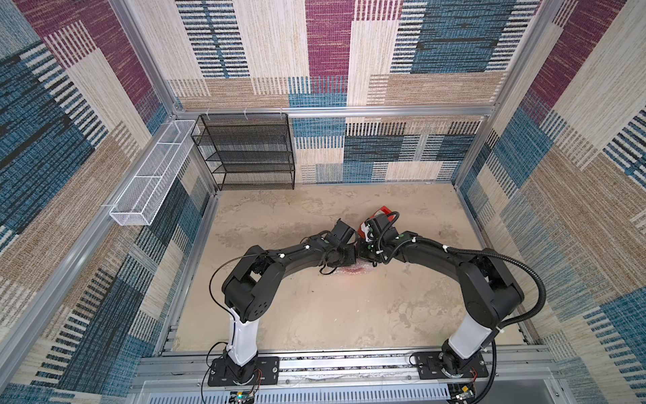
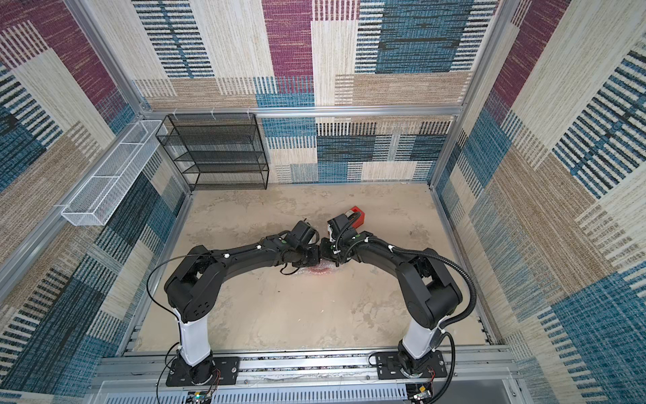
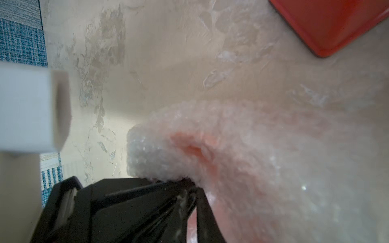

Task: Wrap bowls in bubble wrap
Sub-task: Stick the tape on the bubble wrap.

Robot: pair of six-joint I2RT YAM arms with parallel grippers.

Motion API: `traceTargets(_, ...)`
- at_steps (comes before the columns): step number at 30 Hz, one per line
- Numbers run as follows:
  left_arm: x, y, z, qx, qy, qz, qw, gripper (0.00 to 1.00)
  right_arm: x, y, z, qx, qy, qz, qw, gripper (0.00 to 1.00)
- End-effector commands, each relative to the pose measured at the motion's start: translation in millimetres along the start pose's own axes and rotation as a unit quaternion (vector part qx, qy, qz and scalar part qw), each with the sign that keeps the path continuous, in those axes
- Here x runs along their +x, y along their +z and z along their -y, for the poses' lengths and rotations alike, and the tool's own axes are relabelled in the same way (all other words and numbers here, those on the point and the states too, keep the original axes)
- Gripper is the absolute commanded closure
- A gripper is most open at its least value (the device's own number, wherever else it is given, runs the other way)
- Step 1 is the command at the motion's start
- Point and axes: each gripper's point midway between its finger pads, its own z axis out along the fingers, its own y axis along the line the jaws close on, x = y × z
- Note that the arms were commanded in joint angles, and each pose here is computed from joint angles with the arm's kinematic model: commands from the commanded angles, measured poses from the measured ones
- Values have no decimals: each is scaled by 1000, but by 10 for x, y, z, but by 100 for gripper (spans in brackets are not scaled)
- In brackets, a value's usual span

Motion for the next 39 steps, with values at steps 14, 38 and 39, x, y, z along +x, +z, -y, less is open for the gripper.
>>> traceTargets(14, 10, -34, 25, 4, 0, -3, 1000, 90, 235, 215, 45, -13, -4, -43, 999, 89)
traceTargets(38, -3, -162, 69, 24, 1, 14, 1000, 90, -34, -109, -184, -22, -22, 17, 999, 76)
traceTargets(39, -6, -163, 68, 23, 2, 15, 1000, 89, -58, -153, -225, -27, -24, 23, 999, 74)
